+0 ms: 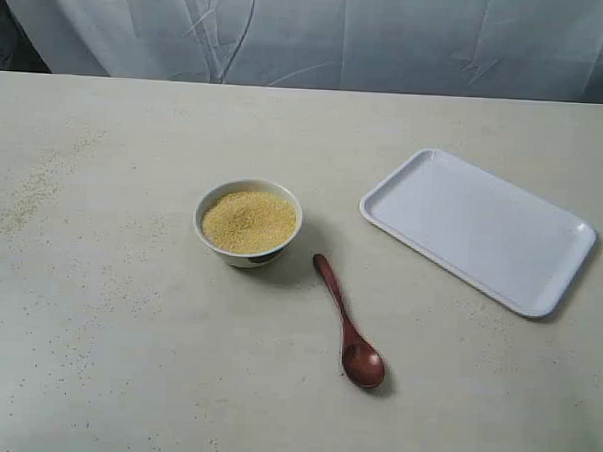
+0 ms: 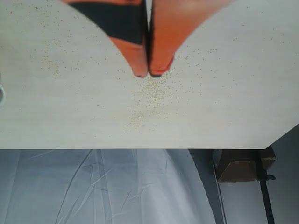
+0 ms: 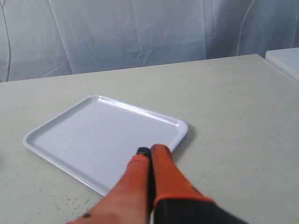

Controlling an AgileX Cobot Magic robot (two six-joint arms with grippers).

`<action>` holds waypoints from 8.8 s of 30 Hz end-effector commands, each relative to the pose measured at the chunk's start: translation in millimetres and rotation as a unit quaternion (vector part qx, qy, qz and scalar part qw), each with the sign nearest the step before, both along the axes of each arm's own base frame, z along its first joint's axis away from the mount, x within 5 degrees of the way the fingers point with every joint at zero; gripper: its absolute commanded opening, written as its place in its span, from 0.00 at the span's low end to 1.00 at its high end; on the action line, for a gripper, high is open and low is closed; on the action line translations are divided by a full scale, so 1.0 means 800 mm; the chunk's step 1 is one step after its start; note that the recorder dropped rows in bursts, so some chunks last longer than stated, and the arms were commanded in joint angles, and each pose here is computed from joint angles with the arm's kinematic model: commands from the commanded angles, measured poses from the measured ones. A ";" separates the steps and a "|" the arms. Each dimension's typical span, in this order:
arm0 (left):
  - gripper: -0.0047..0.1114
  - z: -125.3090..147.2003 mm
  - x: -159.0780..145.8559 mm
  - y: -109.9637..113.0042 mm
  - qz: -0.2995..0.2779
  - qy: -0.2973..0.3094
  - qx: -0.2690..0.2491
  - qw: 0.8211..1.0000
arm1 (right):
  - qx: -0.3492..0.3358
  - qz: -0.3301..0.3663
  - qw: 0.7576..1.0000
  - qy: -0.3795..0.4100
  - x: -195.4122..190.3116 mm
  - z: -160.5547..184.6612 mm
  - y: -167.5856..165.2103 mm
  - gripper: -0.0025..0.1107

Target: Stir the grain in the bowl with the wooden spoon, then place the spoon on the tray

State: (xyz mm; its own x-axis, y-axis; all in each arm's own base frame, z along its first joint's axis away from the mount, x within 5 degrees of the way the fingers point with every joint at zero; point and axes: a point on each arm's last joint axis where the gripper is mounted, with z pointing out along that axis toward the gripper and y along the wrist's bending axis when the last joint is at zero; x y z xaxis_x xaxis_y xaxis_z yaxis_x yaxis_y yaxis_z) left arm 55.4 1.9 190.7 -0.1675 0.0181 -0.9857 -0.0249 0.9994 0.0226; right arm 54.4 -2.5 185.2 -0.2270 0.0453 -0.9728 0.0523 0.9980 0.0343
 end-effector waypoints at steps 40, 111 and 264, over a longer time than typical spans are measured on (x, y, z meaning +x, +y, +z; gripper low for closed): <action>0.04 0.002 0.000 0.000 0.002 -0.014 -0.001 1.000 | -0.006 -0.004 0.999 -0.039 -0.001 0.112 -0.001 0.01; 0.04 0.003 0.000 0.000 0.002 -0.016 -0.001 1.000 | -0.083 0.281 0.815 0.500 0.296 -0.082 0.285 0.15; 0.04 0.002 0.000 0.000 0.002 -0.014 0.000 1.000 | 0.036 0.610 0.788 0.075 0.425 0.007 0.392 0.01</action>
State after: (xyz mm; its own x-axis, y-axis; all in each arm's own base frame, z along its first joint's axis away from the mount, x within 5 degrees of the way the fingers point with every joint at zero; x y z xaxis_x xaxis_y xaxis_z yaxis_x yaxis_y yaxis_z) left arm 55.7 1.9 192.7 -0.1450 0.0187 -0.9893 -0.0245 0.9994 0.0225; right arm 396.3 312.9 166.6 -0.2782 -0.2804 -0.9187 -0.9304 0.3165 0.1851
